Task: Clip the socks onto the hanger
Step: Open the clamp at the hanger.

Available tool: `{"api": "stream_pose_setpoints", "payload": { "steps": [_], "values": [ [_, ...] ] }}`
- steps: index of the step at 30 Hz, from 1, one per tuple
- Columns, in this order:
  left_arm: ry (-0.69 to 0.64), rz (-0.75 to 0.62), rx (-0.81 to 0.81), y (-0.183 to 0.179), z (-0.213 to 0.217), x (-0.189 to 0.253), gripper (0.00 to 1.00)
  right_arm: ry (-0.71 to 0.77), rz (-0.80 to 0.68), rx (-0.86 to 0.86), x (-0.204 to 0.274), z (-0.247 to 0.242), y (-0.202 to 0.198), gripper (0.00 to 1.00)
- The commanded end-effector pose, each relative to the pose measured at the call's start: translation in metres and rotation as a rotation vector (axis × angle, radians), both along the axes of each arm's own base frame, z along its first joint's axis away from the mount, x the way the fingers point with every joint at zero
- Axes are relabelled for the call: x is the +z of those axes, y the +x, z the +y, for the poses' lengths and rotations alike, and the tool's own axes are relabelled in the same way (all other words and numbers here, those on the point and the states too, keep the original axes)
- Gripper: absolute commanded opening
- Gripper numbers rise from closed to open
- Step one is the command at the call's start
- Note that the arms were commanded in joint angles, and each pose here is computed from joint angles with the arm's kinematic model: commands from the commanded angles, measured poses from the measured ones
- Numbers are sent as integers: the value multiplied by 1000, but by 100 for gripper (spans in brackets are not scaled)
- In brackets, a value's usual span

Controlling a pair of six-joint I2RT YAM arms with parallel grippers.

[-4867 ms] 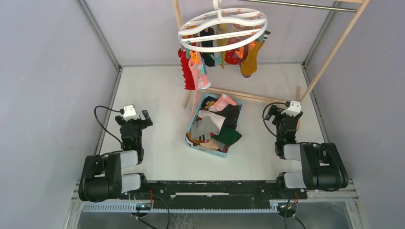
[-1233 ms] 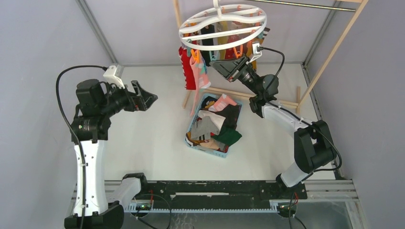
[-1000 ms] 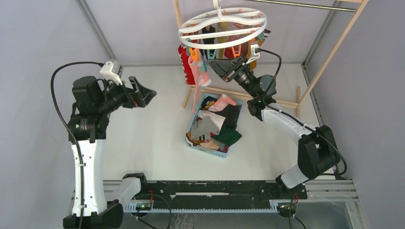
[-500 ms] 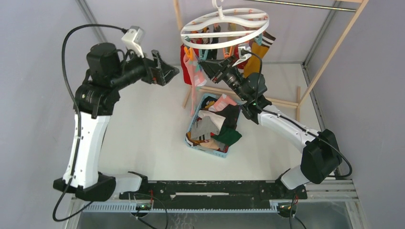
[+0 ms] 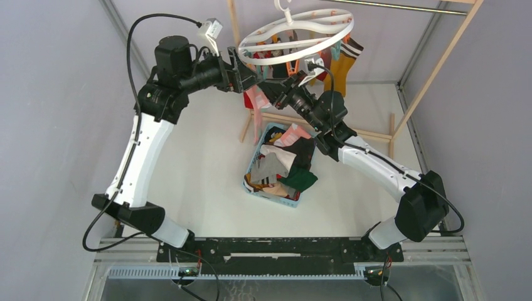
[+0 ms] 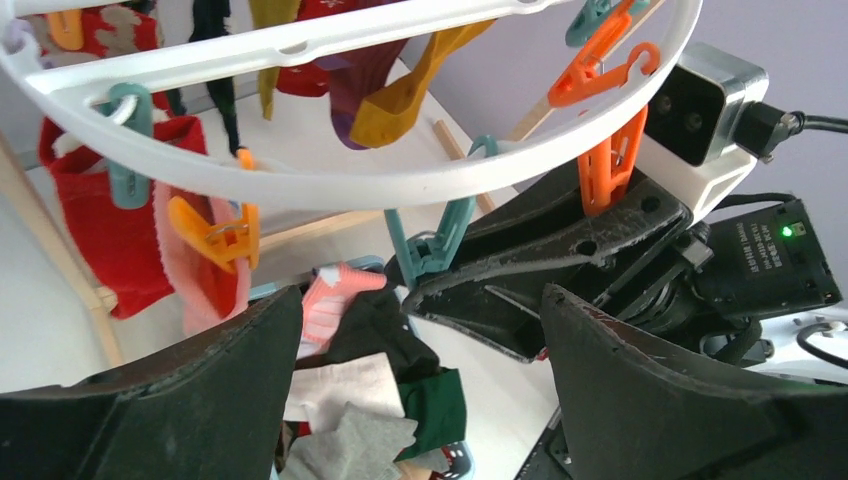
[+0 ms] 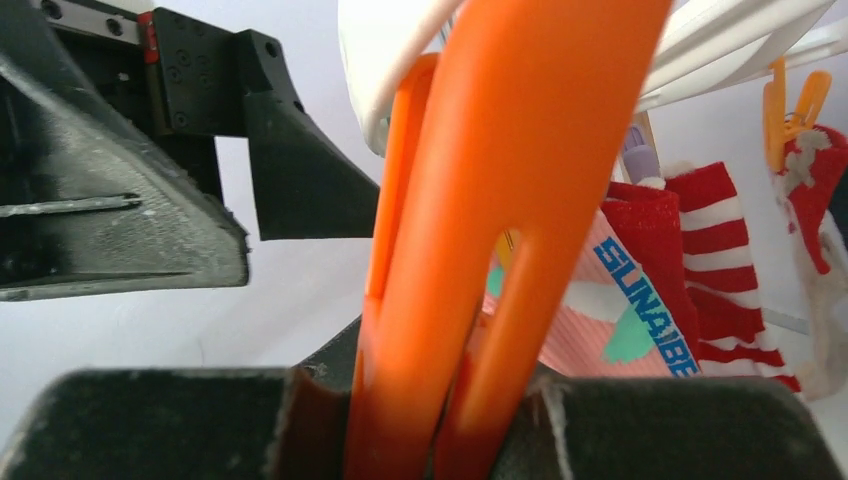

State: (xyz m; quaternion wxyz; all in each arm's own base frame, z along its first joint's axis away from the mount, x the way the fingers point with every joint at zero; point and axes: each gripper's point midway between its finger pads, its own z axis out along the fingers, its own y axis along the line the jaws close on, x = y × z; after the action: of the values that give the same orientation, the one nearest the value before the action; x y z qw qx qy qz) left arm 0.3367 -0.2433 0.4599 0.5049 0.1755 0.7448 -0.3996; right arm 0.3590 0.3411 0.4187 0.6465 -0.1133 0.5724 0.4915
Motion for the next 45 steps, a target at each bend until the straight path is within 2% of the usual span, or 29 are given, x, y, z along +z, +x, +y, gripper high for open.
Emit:
{"api": "stream_pose_setpoints", "payload": {
  "steps": [1, 11, 24, 29, 37, 39, 41, 43, 45],
  "values": [
    [-111, -77, -81, -11, -13, 43, 89, -35, -30, 3, 9, 7, -3, 0],
    [-131, -41, -123, 2, -29, 36, 80, -70, -15, -11, 2, 9, 0, 0],
    [-102, 3, -81, 17, -31, 17, 72, -56, -27, 11, 7, 10, -4, 0],
    [-107, -27, -39, 27, -28, 25, 59, -60, -24, 34, 6, 13, -8, 0],
    [-87, -48, 46, 42, -21, 23, 31, -78, -16, 65, 2, 15, -14, 0],
    [-84, -50, 63, 44, -19, 23, 25, -83, -12, 72, 1, 16, -15, 10],
    [-83, -51, 71, 44, -17, 24, 19, -84, -5, 62, -1, 13, -16, 29],
    [-80, -51, 79, 44, -16, 24, 14, -80, 0, 30, -3, 5, -16, 41],
    [-76, -48, 83, 43, -14, 23, 8, -79, 2, -5, -3, -6, -18, 48]
  ]
}}
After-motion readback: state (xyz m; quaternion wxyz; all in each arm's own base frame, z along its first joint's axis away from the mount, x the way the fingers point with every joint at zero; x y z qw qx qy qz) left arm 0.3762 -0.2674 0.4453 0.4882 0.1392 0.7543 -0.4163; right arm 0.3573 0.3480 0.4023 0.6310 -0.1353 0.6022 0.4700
